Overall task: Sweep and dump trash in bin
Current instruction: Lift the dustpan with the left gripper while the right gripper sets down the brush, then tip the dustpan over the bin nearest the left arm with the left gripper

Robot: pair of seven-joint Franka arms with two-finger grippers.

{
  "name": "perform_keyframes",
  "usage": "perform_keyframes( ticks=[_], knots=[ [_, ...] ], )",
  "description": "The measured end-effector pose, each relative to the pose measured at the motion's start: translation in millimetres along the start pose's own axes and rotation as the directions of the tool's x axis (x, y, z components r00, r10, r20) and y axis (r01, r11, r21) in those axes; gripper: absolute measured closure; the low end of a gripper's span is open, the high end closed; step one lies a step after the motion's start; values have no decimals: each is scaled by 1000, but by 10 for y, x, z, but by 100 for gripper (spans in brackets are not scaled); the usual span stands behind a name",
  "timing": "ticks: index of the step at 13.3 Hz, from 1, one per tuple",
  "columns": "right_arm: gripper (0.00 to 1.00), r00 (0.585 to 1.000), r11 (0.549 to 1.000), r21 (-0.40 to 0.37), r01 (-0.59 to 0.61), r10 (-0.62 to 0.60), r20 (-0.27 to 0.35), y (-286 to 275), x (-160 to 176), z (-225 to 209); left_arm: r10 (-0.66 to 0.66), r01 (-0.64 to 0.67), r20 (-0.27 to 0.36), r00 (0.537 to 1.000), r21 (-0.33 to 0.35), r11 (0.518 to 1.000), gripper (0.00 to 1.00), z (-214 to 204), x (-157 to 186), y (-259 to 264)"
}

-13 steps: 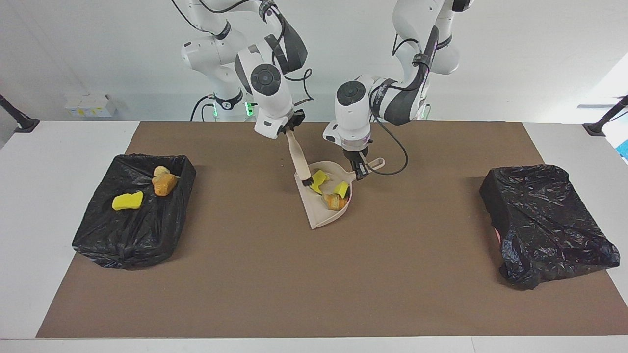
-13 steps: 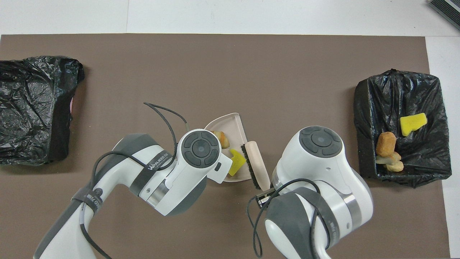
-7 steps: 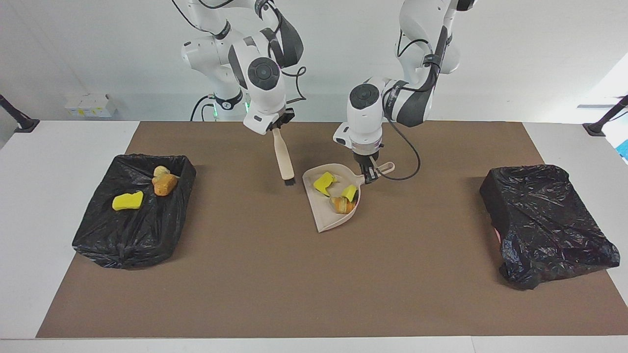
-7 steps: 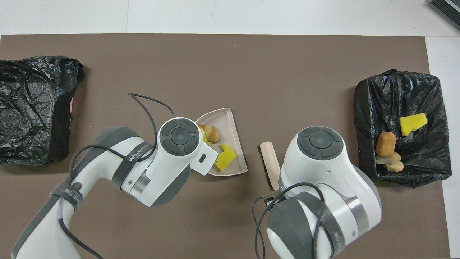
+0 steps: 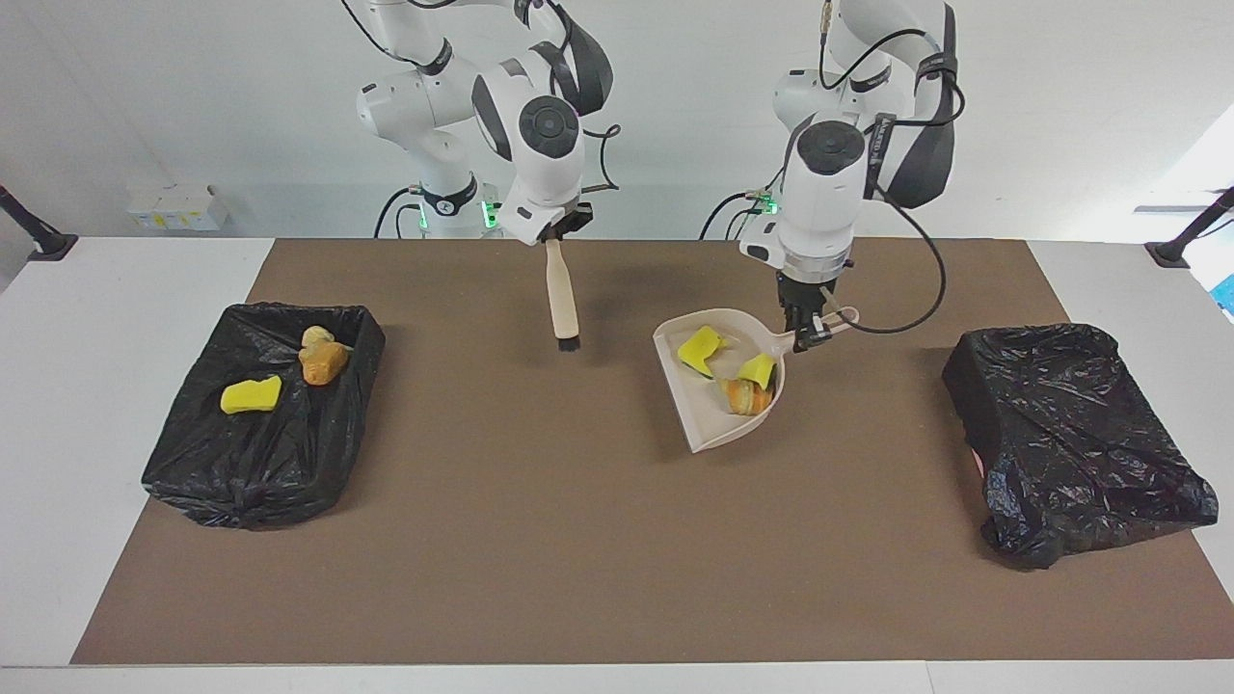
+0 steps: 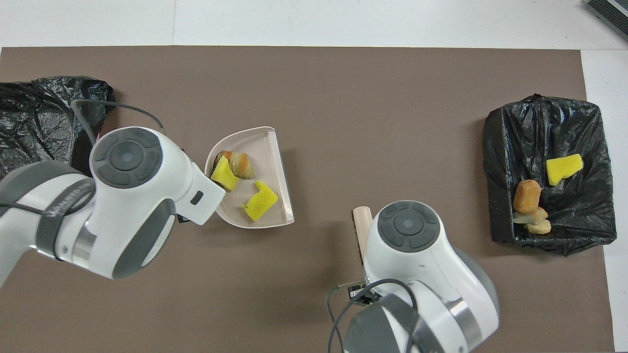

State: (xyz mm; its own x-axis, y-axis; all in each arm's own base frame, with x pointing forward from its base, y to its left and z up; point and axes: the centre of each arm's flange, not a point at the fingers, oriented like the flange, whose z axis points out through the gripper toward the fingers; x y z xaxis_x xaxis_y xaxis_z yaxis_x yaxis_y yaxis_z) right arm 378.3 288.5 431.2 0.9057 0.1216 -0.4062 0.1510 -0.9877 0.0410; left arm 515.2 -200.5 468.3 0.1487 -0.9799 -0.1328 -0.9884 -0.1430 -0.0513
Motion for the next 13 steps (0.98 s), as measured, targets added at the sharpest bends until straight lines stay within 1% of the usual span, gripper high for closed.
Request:
perform_keyframes(
  ticks=[3, 7, 10, 13],
  knots=[
    [74, 999, 999, -28, -33, 31, -35, -501, -180, 174, -48, 49, 18, 999, -30, 998, 69, -150, -678, -146],
    [74, 997, 997, -45, -62, 60, -50, -953, -223, 475, 21, -21, 11, 1000, -33, 999, 69, -194, -1514, -368],
    [74, 995, 996, -45, -79, 76, -61, -1361, -271, 805, 39, -39, 7, 999, -28, 999, 69, -194, -2100, -495],
    [74, 994, 998, -12, -63, 62, -92, -1684, -293, 1039, 58, -58, -17, 998, 10, 998, 69, -193, -2762, -618]
  ],
)
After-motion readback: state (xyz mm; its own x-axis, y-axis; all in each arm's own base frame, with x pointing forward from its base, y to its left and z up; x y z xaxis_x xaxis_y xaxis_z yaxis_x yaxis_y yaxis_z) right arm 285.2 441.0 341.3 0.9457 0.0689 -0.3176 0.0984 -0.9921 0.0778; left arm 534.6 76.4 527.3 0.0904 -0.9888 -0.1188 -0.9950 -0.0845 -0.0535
